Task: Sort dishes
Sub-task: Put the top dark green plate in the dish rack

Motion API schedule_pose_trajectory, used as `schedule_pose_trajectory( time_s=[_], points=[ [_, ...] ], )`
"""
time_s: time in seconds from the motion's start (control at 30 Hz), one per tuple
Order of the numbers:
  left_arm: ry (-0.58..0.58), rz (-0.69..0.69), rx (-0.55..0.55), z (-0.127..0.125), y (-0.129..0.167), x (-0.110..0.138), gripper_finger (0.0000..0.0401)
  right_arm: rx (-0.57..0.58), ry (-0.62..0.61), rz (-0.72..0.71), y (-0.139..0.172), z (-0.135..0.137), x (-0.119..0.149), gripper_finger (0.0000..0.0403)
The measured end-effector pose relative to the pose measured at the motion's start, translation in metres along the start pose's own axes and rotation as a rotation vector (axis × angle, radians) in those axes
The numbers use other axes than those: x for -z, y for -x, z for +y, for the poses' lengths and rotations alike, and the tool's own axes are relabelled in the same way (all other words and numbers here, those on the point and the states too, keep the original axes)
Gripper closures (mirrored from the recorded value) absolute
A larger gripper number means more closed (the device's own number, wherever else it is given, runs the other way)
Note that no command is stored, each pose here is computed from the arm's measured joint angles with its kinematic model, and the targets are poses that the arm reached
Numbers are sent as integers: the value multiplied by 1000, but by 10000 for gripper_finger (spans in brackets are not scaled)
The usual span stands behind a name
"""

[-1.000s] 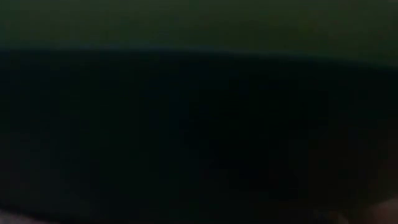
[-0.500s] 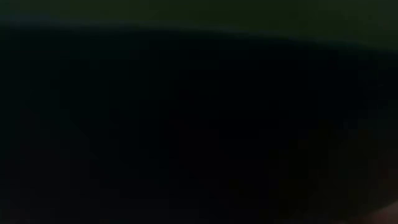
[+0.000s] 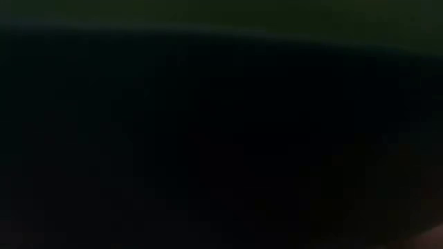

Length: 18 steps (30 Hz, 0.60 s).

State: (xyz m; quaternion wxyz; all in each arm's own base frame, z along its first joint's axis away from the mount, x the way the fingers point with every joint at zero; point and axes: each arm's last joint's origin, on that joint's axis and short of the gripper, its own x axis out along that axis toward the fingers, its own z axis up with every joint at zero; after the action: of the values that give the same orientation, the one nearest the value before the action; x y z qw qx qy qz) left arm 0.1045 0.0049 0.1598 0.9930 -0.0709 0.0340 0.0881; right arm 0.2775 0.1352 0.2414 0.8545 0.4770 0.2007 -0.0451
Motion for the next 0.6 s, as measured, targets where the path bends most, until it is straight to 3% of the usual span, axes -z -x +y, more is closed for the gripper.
schedule_pose_trajectory(
  time_s=[0.33, 0.6],
  points=[
    [0, 1, 0, 0, 0, 0, 182, -40, 153, -313, 54, 24, -42, 400],
    [0, 0, 0, 0, 0, 0, 182, 148, 315, -662, 94, 23, -85, 401]
  ],
)
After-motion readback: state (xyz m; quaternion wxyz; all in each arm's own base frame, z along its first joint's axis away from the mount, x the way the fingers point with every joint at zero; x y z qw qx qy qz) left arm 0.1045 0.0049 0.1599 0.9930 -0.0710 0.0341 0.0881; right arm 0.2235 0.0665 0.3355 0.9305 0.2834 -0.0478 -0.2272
